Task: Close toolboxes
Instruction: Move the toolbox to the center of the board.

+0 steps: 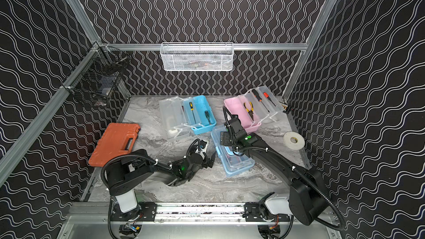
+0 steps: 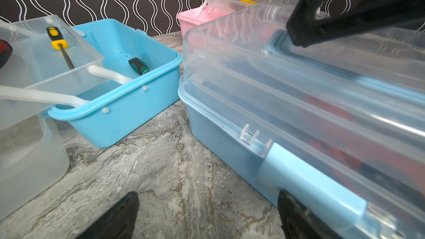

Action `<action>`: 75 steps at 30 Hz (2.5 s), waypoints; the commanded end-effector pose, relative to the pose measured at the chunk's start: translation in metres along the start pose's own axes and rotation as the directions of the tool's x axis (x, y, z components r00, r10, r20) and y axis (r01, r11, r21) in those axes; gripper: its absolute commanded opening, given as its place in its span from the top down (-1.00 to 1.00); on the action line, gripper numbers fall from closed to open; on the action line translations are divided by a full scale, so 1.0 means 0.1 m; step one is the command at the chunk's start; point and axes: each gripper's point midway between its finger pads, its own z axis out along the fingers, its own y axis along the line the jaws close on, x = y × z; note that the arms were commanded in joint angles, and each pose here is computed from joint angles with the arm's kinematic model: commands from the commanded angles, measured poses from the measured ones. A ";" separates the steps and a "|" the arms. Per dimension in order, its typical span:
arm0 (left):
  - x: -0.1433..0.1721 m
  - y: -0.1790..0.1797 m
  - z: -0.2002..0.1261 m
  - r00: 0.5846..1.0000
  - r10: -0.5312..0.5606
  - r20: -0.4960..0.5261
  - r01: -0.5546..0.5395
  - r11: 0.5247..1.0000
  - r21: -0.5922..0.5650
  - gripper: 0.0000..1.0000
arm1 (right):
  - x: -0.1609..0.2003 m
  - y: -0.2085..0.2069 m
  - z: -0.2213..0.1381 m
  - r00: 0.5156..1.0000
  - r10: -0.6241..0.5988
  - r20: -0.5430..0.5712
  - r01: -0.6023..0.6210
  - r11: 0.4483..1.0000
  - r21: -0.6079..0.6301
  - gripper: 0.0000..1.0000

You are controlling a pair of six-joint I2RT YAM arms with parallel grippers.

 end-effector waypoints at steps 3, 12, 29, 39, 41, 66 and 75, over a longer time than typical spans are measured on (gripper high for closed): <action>-0.25 -0.21 0.05 0.997 -0.041 0.061 0.036 0.996 0.082 -0.98 | 0.89 0.01 0.07 0.937 0.001 -0.348 -0.023 0.998 -0.057 -0.76; -0.37 -0.30 0.05 0.996 -0.058 0.065 0.051 0.993 0.108 -0.98 | 1.12 0.06 0.15 0.911 0.006 -0.412 -0.047 0.995 -0.090 -0.72; -0.26 -0.22 0.00 0.992 -0.109 0.068 0.103 0.990 0.096 -0.98 | 0.95 0.13 0.08 0.931 0.011 -0.364 -0.053 0.993 -0.104 -0.78; -0.18 0.06 -0.24 0.996 -0.073 0.060 0.071 0.997 0.030 -0.98 | 0.50 0.13 -0.15 0.967 -0.005 -0.254 -0.018 0.996 -0.085 -0.84; -0.16 0.10 -0.29 0.995 -0.076 0.057 0.075 0.997 0.025 -0.98 | 0.42 0.14 -0.19 0.971 -0.013 -0.238 -0.008 0.996 -0.087 -0.86; -0.19 0.79 -0.80 0.994 -0.111 -0.019 0.106 0.979 -0.172 -0.98 | -0.63 0.50 -0.01 0.974 -0.206 -0.095 0.208 0.978 0.016 -0.88; -0.29 1.34 -0.99 0.982 -0.186 -0.031 0.169 0.938 -0.302 -0.98 | -0.61 0.41 0.55 0.945 -0.286 -0.157 0.310 0.938 0.156 -0.87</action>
